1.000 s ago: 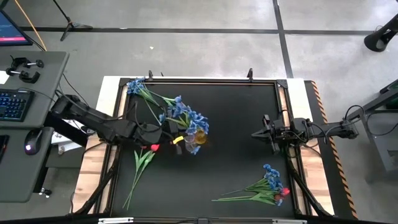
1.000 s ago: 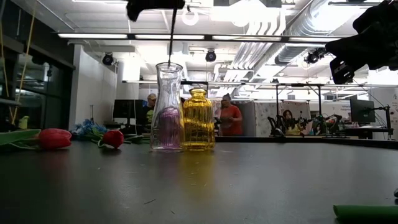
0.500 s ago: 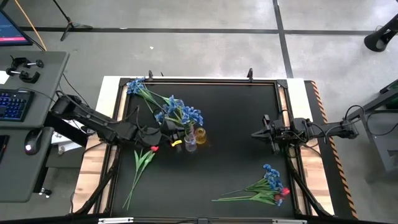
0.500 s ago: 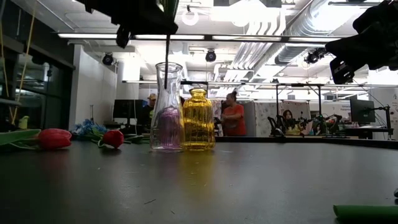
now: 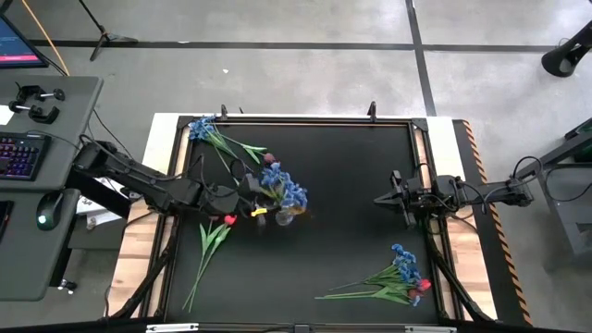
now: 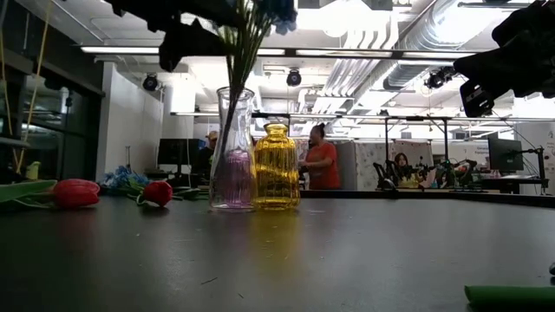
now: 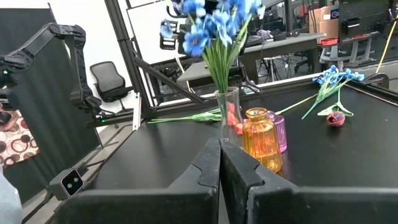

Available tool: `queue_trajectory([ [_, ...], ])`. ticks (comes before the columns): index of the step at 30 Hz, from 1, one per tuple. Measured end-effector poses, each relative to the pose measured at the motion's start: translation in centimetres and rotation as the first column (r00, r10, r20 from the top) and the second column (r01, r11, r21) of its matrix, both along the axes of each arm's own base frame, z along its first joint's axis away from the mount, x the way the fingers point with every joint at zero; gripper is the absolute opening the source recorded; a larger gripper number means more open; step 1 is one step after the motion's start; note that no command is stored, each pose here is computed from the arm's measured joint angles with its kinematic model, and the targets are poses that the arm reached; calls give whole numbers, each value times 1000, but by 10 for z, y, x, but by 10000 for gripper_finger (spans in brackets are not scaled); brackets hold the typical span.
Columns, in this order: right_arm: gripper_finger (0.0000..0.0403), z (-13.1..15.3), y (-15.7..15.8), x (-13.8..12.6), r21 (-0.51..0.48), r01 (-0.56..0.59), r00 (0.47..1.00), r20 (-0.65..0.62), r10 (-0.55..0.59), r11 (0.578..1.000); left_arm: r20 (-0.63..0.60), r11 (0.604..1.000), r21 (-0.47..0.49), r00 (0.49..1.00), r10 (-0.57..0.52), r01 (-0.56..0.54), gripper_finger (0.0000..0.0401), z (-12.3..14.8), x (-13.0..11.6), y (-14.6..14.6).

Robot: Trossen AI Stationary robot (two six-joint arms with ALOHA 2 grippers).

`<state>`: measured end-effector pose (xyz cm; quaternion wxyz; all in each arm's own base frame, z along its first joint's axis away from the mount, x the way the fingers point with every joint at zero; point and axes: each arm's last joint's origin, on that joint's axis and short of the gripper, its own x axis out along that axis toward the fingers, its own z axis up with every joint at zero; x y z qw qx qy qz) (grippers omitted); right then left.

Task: Sort flowers into vase by color
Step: Put the bottom left blue flower into the transparent vase, then put the bottom blue flower into the transparent vase

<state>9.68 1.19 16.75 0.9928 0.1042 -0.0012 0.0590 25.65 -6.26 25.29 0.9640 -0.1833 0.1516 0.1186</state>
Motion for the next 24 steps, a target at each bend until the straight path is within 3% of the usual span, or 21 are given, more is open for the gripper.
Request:
queue_trajectory([
  [11, 0, 0, 0, 0, 0, 0, 1000, 0, 0, 1000, -8, 962, -152, 973, -232, 228, 213, 32, -48, 6],
  [18, 0, 0, 0, 0, 0, 0, 1000, 0, 0, 1000, 118, 926, -284, 967, -225, 250, 213, 57, -79, 13],
  [24, 0, 0, 0, 0, 0, 0, 1000, 0, 0, 1000, 177, 901, -351, 963, -202, 253, 213, 65, -90, 15],
])
